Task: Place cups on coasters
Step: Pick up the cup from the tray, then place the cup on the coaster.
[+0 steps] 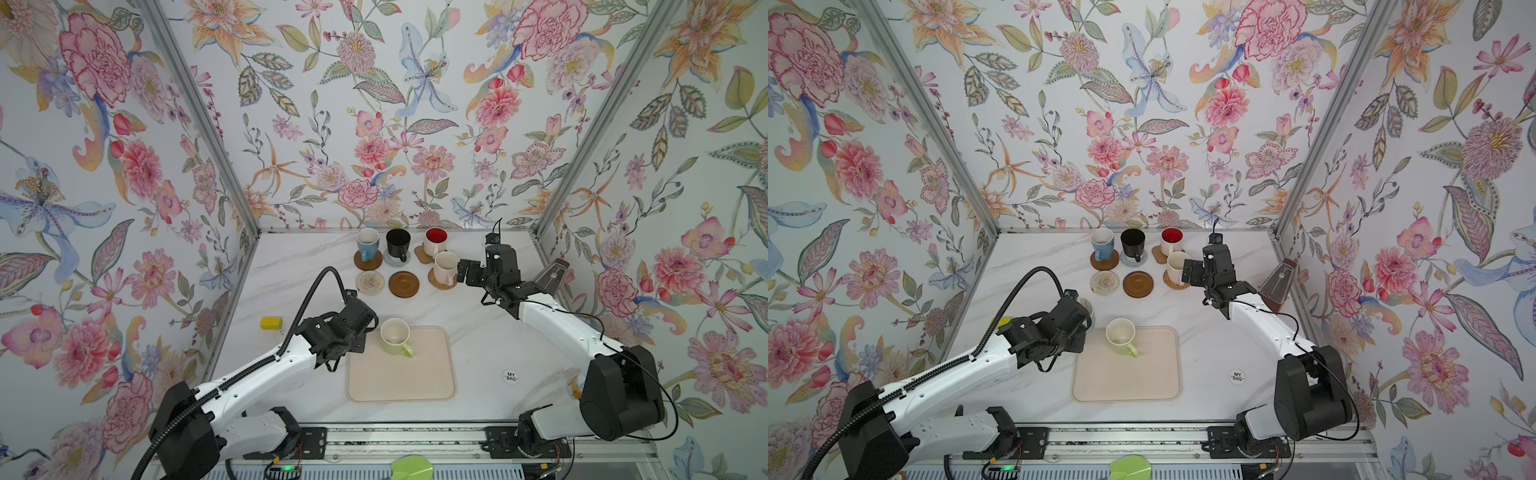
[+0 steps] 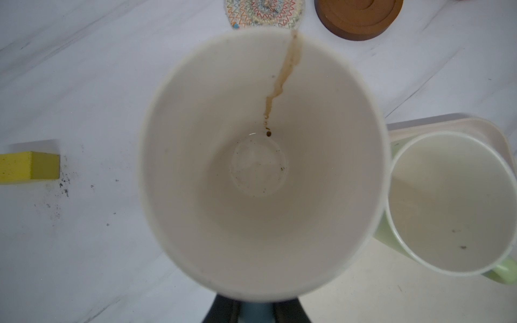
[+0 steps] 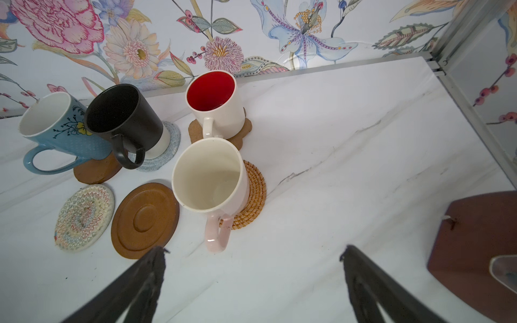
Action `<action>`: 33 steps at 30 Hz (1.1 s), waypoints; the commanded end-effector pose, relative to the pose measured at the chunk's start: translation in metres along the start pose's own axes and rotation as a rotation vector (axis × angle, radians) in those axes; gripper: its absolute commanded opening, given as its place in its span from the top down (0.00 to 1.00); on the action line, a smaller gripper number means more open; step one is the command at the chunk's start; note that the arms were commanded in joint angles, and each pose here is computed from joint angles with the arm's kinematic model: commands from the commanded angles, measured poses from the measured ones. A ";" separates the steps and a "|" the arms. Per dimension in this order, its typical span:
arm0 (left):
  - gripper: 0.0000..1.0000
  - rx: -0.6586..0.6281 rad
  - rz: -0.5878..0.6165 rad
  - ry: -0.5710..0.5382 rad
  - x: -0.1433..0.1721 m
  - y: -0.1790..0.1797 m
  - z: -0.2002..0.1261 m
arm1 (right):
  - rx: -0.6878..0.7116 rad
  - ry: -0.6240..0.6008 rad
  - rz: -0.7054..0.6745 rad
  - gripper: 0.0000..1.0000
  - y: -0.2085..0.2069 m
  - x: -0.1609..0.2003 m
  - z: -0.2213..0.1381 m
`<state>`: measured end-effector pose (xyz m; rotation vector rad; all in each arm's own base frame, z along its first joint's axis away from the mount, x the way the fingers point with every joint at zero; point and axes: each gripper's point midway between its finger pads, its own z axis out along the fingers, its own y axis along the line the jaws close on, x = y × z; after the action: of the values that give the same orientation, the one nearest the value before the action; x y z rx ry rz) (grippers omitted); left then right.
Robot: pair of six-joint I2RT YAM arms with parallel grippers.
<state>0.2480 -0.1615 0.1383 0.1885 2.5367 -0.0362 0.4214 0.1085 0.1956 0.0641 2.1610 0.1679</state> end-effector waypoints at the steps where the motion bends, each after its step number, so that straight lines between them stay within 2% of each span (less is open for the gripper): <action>1: 1.00 0.005 -0.012 -0.116 -0.041 0.000 -0.007 | 0.014 -0.008 0.012 0.01 -0.006 0.000 -0.005; 24: 1.00 0.021 -0.005 -0.161 -0.136 0.004 0.052 | -0.003 -0.033 0.017 0.01 -0.009 -0.011 -0.025; 25: 1.00 0.016 0.004 -0.136 -0.133 0.001 0.065 | -0.003 -0.033 0.019 0.01 -0.009 -0.011 -0.024; 33: 1.00 0.021 0.009 -0.104 -0.147 -0.003 0.094 | -0.004 -0.029 0.020 0.01 -0.011 -0.010 -0.023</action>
<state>0.3946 -0.1823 0.1186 0.2164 2.5232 -0.0251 0.4111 0.0969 0.2123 0.0851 2.1302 0.1734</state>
